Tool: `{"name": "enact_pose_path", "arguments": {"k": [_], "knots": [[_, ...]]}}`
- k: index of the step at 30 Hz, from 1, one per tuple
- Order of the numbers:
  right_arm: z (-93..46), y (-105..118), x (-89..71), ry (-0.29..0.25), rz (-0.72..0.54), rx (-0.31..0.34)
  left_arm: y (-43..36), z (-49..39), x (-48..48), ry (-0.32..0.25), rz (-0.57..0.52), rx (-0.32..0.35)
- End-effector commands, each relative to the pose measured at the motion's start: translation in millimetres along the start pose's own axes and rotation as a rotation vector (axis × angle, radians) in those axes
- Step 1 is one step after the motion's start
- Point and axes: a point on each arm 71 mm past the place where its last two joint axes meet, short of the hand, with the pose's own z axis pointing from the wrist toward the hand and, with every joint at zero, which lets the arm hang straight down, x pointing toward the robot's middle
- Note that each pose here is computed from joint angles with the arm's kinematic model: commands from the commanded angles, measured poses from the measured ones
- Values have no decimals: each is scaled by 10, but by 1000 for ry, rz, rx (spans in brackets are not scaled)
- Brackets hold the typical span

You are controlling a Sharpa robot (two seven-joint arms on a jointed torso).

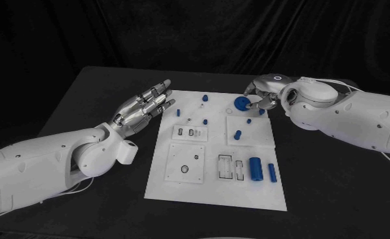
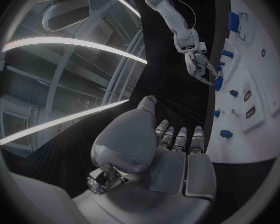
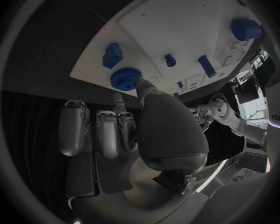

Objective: Assemble the parts on the task board

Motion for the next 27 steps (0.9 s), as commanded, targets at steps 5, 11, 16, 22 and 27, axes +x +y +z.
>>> {"name": "enact_pose_path", "arguments": {"k": [5,11,16,22,27], "knots": [[28,7,-6,-22,-1,-2,-41,13,16,12,-14,53],[62,29,14,-21,-1,-6,-37,19,22,15,-16,52],[89,51,47,-14,-1,-10,-37,19,23,16,-17,51],[110,62,106,-1,0,-14,-37,16,23,17,-18,49],[115,65,148,10,0,-17,-37,15,24,18,-19,48]]}}
